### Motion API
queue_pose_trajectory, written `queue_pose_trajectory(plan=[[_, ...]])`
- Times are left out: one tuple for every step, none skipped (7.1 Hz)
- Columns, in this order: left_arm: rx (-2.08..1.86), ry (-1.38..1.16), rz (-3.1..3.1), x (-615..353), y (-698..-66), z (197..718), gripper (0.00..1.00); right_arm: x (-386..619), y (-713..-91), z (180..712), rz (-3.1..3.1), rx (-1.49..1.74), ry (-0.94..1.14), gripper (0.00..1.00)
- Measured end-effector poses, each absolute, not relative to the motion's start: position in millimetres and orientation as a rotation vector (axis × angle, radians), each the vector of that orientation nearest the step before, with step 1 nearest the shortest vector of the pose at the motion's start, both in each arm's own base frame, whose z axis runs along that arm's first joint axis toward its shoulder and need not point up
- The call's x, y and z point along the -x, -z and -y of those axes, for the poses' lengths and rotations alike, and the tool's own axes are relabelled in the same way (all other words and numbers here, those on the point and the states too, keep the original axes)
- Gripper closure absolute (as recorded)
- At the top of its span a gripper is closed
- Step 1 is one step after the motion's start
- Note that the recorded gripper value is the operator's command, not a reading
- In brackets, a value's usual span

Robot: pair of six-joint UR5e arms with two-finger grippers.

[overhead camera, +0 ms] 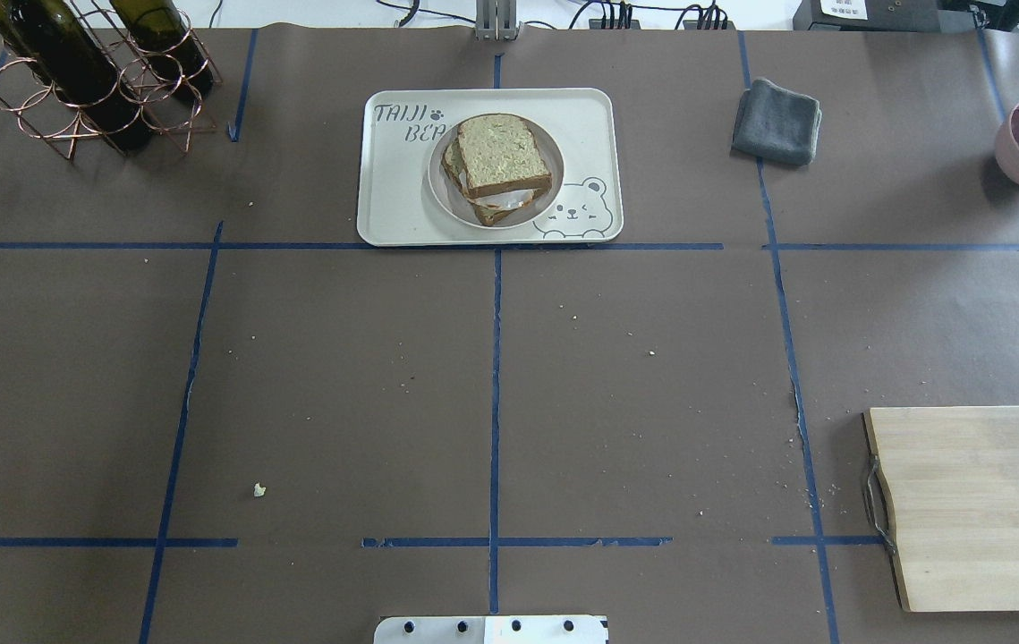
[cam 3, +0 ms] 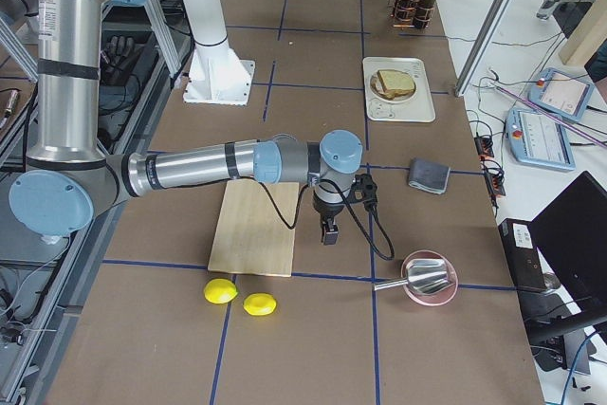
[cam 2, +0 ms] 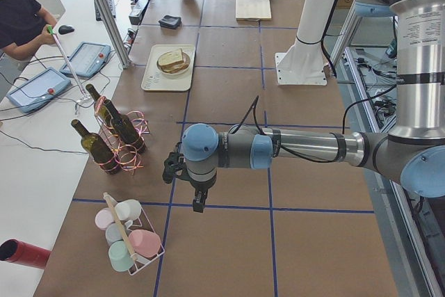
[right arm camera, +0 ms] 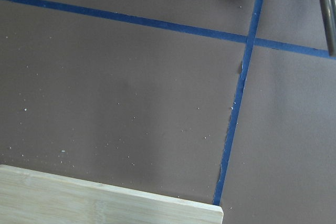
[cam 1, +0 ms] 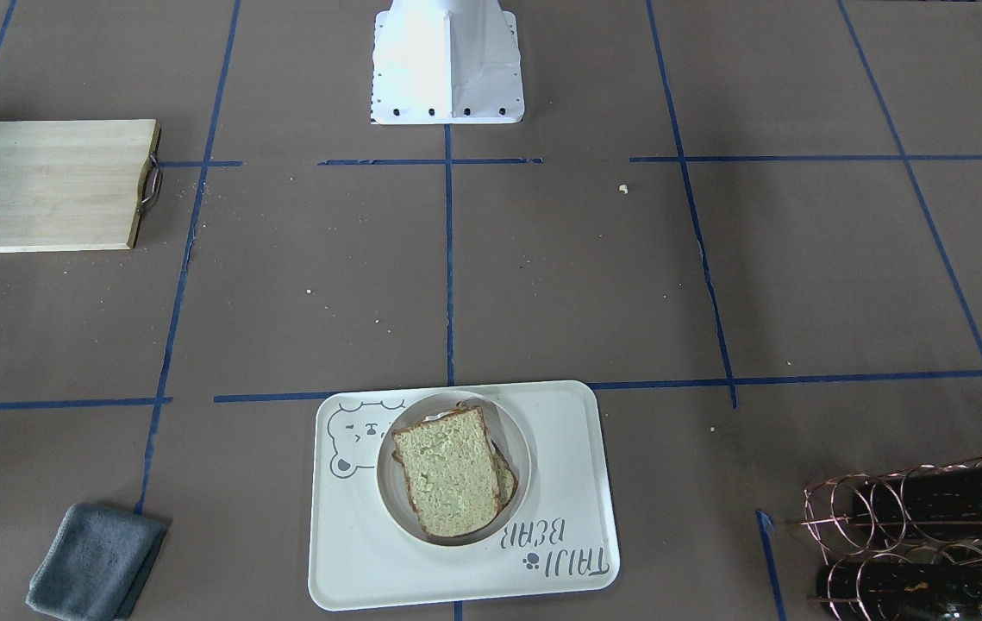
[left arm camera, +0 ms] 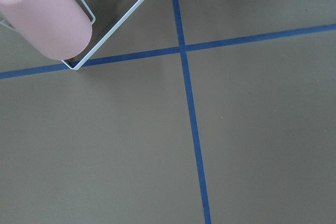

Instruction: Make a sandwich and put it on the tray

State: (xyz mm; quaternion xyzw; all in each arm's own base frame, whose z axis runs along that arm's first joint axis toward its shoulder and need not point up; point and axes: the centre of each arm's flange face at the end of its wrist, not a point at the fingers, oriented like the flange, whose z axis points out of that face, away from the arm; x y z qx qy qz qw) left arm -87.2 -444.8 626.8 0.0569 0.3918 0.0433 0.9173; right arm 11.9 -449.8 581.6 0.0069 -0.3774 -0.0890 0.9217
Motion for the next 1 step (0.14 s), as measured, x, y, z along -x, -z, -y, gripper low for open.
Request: queue_pose_trajectory(plan=[[-0.129,-0.085,-0.804,87.5,-623.4,446.0,0.00,-14.1,-578.7,451.9,0.743,-0.024,0.188,0.00]])
